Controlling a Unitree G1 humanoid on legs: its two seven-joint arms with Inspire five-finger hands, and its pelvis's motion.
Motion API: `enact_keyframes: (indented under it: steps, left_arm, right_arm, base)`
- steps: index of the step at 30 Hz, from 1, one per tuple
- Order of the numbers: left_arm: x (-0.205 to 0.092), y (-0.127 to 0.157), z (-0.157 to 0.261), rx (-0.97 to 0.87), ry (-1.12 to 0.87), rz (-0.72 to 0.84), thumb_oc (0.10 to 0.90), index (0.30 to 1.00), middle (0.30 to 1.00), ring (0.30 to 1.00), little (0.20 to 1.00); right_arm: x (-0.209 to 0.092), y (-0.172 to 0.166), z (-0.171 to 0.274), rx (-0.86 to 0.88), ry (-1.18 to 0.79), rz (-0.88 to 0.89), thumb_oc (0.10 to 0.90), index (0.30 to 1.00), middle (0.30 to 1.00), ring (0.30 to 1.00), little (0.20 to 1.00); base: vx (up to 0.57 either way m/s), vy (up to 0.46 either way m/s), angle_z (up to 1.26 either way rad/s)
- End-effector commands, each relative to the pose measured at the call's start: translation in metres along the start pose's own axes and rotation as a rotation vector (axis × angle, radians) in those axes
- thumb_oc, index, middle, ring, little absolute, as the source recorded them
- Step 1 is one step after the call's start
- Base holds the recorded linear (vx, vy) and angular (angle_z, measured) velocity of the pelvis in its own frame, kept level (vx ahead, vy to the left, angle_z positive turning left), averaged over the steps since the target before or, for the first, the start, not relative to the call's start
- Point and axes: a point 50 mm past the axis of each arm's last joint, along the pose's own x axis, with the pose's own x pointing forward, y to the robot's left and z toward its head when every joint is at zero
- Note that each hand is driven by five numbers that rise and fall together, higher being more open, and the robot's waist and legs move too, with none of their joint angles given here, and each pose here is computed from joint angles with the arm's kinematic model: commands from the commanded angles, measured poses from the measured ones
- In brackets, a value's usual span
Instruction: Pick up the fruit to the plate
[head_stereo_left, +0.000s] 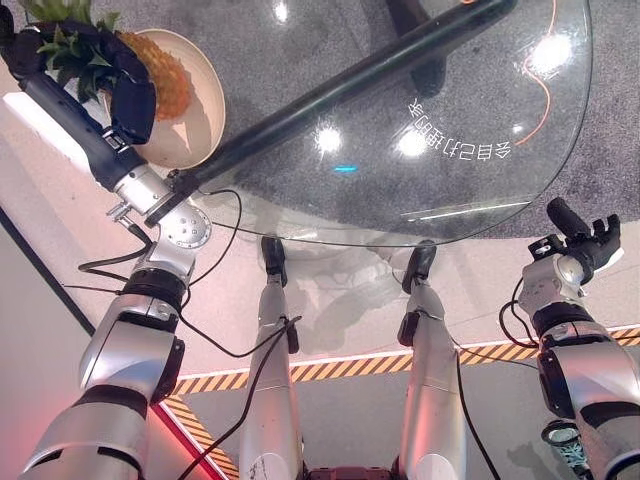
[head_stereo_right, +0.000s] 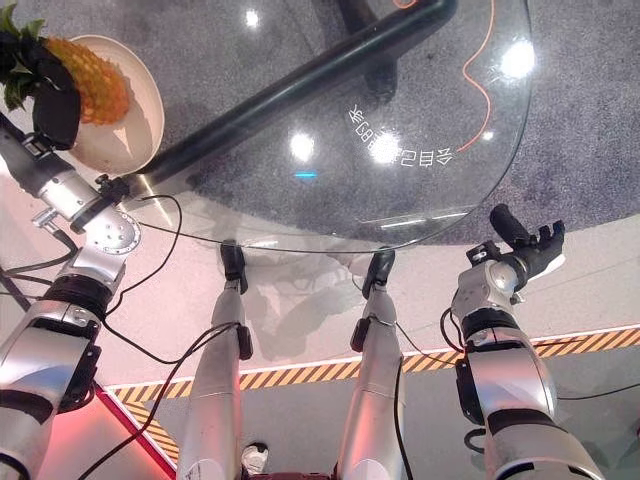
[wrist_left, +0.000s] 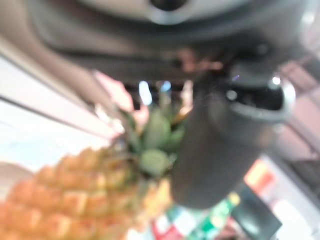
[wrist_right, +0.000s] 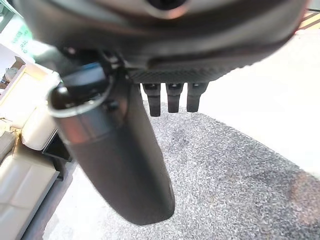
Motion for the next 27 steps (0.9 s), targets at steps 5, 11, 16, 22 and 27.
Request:
enact_keyframes:
  steps: [5,11,16,22,27]
  left_arm:
    - [0.015,0.007,0.004,-0.031,-0.016,0.095,0.800,0.900,0.900,0.900,0.900]
    - [0.012,0.009,0.001,-0.035,0.005,0.091,0.800,0.900,0.900,0.900,0.900]
    - [0.010,0.009,0.000,-0.041,0.012,0.082,0.800,0.900,0.900,0.900,0.900]
    - [0.008,0.011,0.000,-0.057,0.010,0.084,0.800,0.900,0.900,0.900,0.900]
    - [0.004,0.011,0.000,-0.069,0.013,0.078,0.800,0.900,0.900,0.900,0.900]
  right_arm:
    - [0.012,-0.028,0.020,0.037,-0.099,-0.100,0.800,0.900,0.900,0.900,0.900]
    - [0.012,-0.028,0.020,0.036,-0.100,-0.101,0.800,0.900,0.900,0.900,0.900]
    - [0.012,-0.029,0.019,0.041,-0.098,-0.101,0.800,0.900,0.900,0.900,0.900]
    - [0.013,-0.030,0.020,0.044,-0.101,-0.102,0.800,0.900,0.900,0.900,0.900]
    - [0.013,-0.032,0.021,0.047,-0.103,-0.105,0.800,0.900,0.900,0.900,0.900]
  base:
    - [0.00,0.000,0.00]
    - [0.00,0.000,0.00]
    - [0.00,0.000,0.00]
    - [0.00,0.000,0.00]
    - [0.00,0.000,0.00]
